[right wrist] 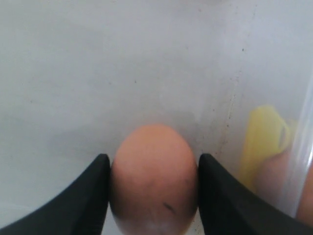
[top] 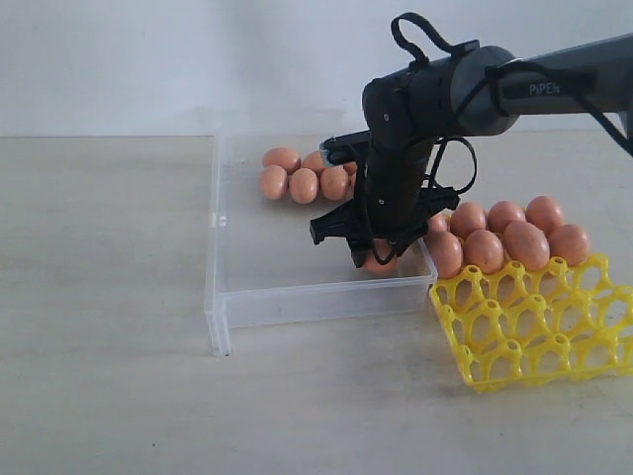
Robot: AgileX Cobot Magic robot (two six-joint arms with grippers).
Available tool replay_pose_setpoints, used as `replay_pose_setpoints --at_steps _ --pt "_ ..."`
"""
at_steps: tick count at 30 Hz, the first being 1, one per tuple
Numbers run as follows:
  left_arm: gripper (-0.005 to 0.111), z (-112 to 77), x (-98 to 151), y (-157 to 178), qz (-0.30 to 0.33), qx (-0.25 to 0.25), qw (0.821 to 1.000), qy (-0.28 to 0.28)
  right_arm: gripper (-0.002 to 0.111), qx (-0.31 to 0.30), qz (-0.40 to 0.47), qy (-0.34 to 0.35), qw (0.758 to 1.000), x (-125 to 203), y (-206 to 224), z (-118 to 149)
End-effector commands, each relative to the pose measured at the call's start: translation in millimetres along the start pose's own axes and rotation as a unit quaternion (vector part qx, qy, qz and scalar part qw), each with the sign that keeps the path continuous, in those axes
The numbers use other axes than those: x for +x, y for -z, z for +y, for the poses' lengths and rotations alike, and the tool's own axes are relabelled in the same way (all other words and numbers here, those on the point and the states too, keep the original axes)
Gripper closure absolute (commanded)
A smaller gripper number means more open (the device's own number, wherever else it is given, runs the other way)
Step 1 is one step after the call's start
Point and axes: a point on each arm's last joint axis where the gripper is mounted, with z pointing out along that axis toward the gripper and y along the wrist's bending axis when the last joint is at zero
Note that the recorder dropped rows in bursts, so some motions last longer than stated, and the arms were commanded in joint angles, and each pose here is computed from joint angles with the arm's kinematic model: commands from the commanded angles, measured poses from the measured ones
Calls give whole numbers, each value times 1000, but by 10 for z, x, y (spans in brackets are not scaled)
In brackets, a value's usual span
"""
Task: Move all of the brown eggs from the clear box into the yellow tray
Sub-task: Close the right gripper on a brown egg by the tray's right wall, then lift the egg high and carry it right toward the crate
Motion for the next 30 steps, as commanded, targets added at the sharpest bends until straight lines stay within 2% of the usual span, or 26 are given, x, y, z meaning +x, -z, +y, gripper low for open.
replay_pose_setpoints --at_steps 1,16,20,25,30 --pt "103 2 7 0 0 -1 1000 0 109 0 -12 15 1000 -21 -47 -3" --pt "103 2 7 0 0 -1 1000 0 109 -17 -81 9 996 -147 25 25" --pt "103 2 7 0 0 -1 1000 0 109 -36 -161 1 986 -277 374 37" --pt "103 2 7 0 0 -1 1000 0 109 -61 -295 2 953 -408 1122 22" --pt "103 2 7 0 0 -1 1000 0 109 -76 -360 -4 930 -366 1698 -17"
